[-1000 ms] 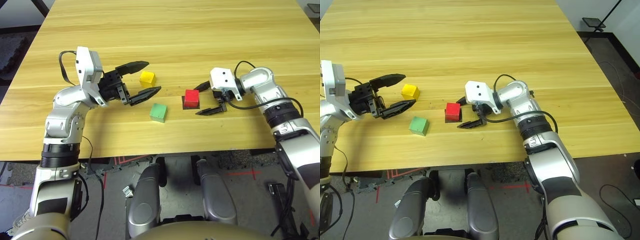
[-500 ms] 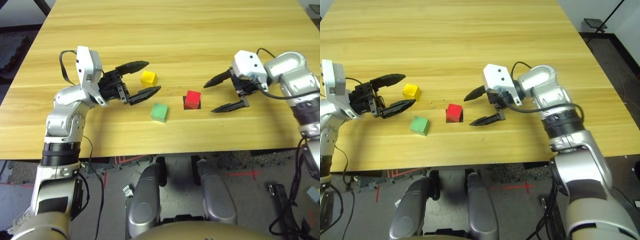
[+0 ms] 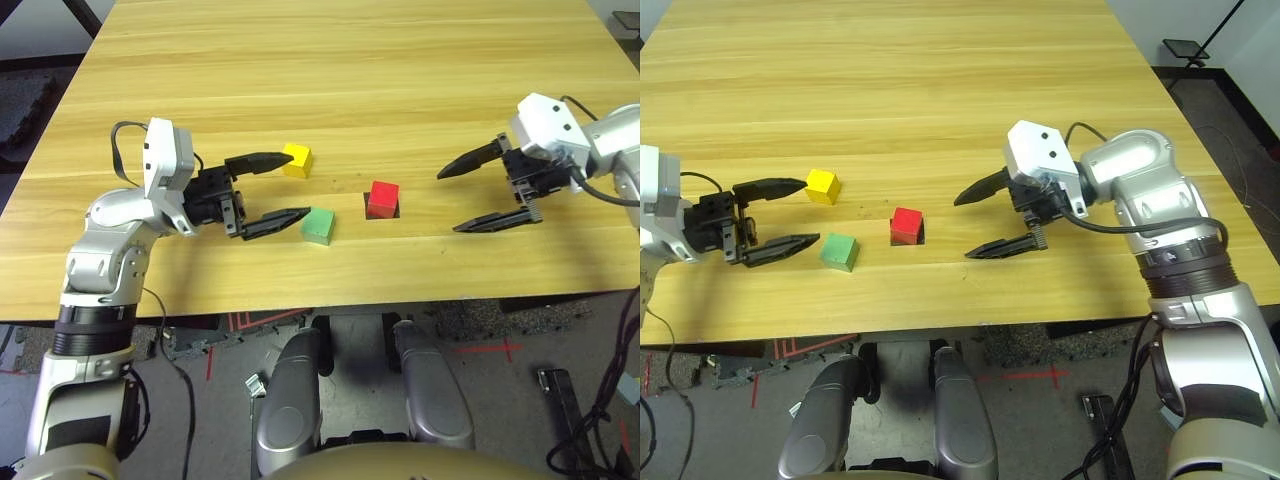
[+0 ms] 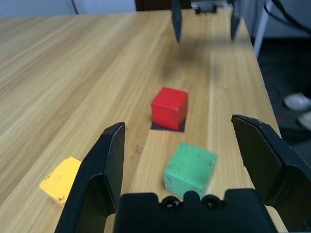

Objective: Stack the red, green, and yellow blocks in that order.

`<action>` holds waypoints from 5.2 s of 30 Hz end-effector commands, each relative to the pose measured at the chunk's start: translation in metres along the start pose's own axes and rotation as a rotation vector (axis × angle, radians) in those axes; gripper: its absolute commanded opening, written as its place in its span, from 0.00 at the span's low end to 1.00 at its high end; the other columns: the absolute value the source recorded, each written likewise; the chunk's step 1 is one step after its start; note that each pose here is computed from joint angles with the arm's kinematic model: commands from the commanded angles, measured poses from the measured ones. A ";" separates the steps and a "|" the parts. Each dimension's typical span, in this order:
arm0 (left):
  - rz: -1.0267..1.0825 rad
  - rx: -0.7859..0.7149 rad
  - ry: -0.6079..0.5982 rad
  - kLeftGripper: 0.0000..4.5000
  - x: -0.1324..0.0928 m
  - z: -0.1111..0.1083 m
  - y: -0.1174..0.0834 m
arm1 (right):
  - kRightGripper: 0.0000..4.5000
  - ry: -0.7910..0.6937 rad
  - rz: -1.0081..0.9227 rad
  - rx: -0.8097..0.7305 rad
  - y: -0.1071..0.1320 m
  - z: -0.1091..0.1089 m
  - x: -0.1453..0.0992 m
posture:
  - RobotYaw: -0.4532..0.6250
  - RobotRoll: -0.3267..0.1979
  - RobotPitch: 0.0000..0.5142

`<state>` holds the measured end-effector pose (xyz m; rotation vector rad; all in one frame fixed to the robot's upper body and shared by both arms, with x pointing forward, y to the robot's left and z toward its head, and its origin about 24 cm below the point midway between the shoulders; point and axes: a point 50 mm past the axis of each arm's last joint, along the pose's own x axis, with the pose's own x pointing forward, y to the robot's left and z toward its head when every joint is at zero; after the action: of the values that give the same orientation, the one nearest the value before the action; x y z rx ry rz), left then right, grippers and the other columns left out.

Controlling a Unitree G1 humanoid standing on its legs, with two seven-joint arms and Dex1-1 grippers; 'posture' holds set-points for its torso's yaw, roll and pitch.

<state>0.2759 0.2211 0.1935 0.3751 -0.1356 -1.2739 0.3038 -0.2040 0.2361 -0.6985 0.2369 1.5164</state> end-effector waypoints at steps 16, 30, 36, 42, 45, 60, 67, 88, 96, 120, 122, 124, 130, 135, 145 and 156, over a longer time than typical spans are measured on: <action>-0.258 0.101 0.101 1.00 0.031 -0.017 0.013 | 0.99 -0.035 -0.006 0.012 0.005 0.005 -0.001 | 0.75 0.78 0.51; -0.349 0.115 0.123 1.00 0.049 -0.030 0.018 | 0.99 -0.045 -0.016 0.022 0.012 0.005 0.001 | 0.71 0.77 0.53; -0.348 0.120 0.141 1.00 0.052 -0.038 0.023 | 0.99 -0.046 -0.020 0.025 0.017 0.007 -0.001 | 0.69 0.76 0.54; -0.368 0.150 0.211 1.00 0.049 -0.054 0.022 | 0.99 -0.048 -0.018 0.039 0.021 0.006 0.000 | 0.68 0.76 0.56; -0.375 0.155 0.217 1.00 0.049 -0.056 0.022 | 0.99 -0.047 -0.021 0.043 0.022 0.005 0.001 | 0.68 0.76 0.57; -0.387 0.123 0.211 0.48 0.056 -0.060 0.022 | 1.00 -0.035 -0.034 0.041 0.024 0.003 0.001 | 0.67 0.74 0.55; -0.369 0.116 0.219 0.47 0.053 -0.057 0.025 | 1.00 -0.029 -0.032 0.034 0.023 0.001 0.004 | 0.68 0.75 0.52; -0.236 0.110 0.107 0.47 0.095 0.030 0.024 | 1.00 0.034 -0.116 0.092 0.016 -0.024 -0.017 | 0.71 0.81 0.49; -0.218 0.115 0.119 0.47 0.117 0.022 0.029 | 1.00 0.040 -0.145 0.110 0.014 -0.031 -0.022 | 0.70 0.82 0.50; -0.319 0.123 0.161 0.47 0.142 0.008 0.023 | 1.00 0.007 -0.119 0.106 0.018 -0.027 -0.012 | 0.68 0.83 0.52; -0.315 0.122 0.162 0.47 0.143 0.006 0.024 | 1.00 0.006 -0.117 0.106 0.018 -0.026 -0.011 | 0.68 0.83 0.52; -0.314 0.120 0.163 0.47 0.143 0.005 0.025 | 1.00 0.005 -0.116 0.106 0.018 -0.026 -0.011 | 0.68 0.82 0.52; -0.299 0.110 0.172 0.47 0.144 -0.001 0.029 | 1.00 -0.004 -0.097 0.108 0.020 -0.026 -0.007 | 0.68 0.82 0.53; -0.298 0.106 0.179 0.47 0.144 -0.005 0.030 | 1.00 -0.007 -0.088 0.106 0.021 -0.025 -0.004 | 0.68 0.82 0.51; -0.308 0.105 0.201 0.47 0.141 -0.010 0.030 | 1.00 -0.012 -0.076 0.103 0.023 -0.024 -0.002 | 0.67 0.82 0.51; -0.357 0.035 0.284 1.00 0.138 -0.017 0.028 | 1.00 -0.018 -0.065 0.118 0.026 -0.025 0.000 | 0.66 0.83 0.51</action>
<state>0.3484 0.0997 0.1774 0.6179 0.1085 -1.5393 0.2884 -0.2197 0.2102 -0.5994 0.2826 1.4254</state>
